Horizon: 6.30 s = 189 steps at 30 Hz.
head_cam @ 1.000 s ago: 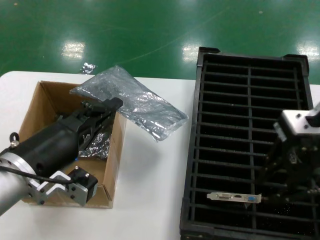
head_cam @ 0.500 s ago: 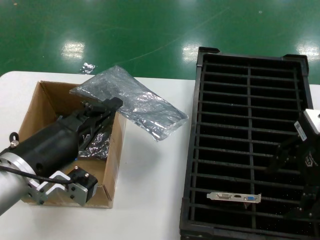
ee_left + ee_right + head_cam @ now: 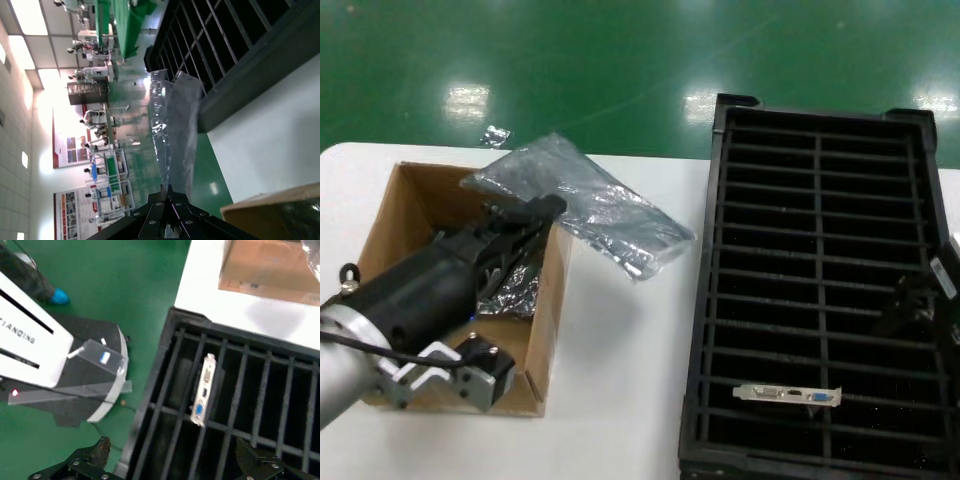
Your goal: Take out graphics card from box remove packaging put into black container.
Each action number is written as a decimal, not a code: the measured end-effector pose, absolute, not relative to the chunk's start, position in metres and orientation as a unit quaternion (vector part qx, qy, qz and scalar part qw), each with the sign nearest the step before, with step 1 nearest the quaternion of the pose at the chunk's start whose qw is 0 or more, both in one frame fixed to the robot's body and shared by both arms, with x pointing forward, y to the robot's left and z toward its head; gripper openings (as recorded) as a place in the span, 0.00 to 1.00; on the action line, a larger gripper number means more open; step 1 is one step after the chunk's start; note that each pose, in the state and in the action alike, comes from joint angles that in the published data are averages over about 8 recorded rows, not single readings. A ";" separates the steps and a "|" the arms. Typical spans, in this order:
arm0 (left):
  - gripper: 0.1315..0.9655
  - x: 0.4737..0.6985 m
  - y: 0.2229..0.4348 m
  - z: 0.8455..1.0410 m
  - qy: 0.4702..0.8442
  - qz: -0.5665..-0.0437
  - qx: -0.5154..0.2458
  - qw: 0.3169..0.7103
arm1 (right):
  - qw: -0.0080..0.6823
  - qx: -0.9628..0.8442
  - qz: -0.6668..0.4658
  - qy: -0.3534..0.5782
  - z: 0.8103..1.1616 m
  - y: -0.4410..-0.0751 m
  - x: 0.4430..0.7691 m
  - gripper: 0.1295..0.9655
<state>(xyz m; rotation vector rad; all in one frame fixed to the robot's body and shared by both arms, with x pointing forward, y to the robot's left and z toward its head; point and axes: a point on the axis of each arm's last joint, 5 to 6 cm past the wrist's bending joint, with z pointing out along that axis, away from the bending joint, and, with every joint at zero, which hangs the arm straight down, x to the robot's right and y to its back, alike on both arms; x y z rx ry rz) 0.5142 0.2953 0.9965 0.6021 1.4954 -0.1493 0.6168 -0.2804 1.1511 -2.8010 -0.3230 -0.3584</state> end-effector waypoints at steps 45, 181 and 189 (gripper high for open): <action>0.01 0.514 0.295 0.996 0.669 -0.067 0.269 0.690 | 0.758 -0.649 0.050 0.037 1.093 -0.326 0.585 1.00; 0.99 0.537 0.335 0.961 0.692 -0.143 -0.068 0.704 | 0.742 -0.653 -0.021 0.147 0.954 -0.289 0.584 1.00; 1.00 0.534 0.326 0.946 0.681 -0.212 -0.113 0.692 | 0.733 -0.648 -0.085 0.190 0.937 -0.277 0.581 1.00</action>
